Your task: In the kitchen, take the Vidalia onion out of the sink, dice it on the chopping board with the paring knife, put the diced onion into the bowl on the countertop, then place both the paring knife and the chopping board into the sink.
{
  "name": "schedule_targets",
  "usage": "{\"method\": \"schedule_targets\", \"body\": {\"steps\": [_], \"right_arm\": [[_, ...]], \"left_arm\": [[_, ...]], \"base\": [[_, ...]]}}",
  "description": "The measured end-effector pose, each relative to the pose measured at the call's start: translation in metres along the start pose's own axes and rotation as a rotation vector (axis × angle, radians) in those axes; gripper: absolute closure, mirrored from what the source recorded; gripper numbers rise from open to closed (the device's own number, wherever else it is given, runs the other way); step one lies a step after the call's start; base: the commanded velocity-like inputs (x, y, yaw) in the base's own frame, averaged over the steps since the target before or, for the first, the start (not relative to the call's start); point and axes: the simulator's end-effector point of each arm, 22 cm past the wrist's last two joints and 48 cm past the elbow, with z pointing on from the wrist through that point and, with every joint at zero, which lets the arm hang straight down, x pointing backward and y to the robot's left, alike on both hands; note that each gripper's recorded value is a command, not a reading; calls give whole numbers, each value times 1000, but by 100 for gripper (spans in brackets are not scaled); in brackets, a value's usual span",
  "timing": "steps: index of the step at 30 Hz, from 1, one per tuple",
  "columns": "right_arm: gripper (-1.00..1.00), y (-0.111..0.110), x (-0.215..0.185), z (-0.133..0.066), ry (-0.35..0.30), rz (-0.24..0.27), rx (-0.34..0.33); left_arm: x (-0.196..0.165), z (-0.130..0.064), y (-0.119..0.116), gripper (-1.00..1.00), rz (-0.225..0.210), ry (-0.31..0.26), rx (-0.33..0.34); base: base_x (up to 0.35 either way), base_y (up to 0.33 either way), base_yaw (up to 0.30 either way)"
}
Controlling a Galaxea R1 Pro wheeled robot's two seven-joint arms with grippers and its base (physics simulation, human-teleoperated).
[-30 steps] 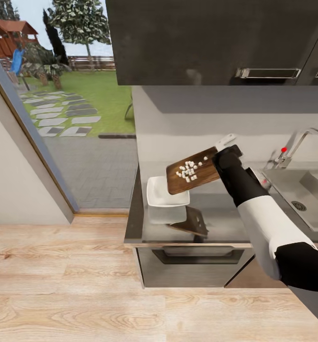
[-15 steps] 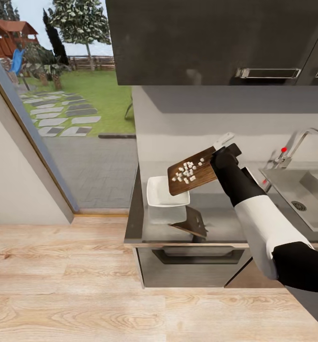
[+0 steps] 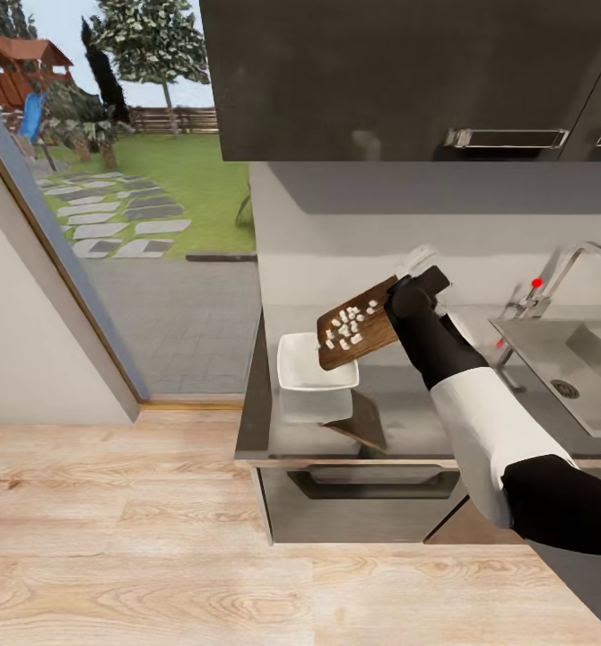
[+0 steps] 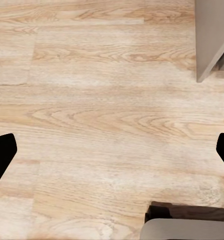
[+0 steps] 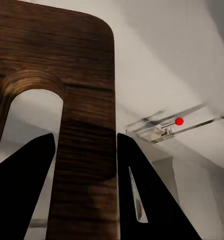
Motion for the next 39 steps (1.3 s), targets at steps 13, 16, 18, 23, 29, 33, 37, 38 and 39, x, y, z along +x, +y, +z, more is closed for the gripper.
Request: {"method": "schedule_targets", "body": {"steps": [13,16,18,23,29,33,37,38,39], "right_arm": [[100,-2,-9,-7,-11,-42,42],[100,-1,-17,-13,-23,-62,60],[100,-3,-22,-17,-30,-82,85],[100,-4,-25,-19,-34,-93,97],[100,-17,-19,-15,-27,-56,101],[100,-51,28,12,57,126,36],[100,-63,89,41,109,332,-242],[100,-62,97,43,108,371,-316],[100,-61,105,42,104,413,-398]], "left_arm": [[-1,0,0,-100,0,-1,0],[-1,0,0,-100,0,-2,0],[-1,0,0,-100,0,-2,0],[0,0,0,-100,0,-1,0],[0,0,0,-100,0,0,0],[0,0,0,-100,0,0,0],[0,0,-1,-100,0,0,1],[0,0,-1,-100,0,0,1],[0,0,-1,-100,-1,0,1]], "base": [[0,0,0],[0,0,0],[0,0,0],[0,0,0],[0,0,0],[0,0,0],[0,0,0],[0,0,0],[0,0,0]]}}
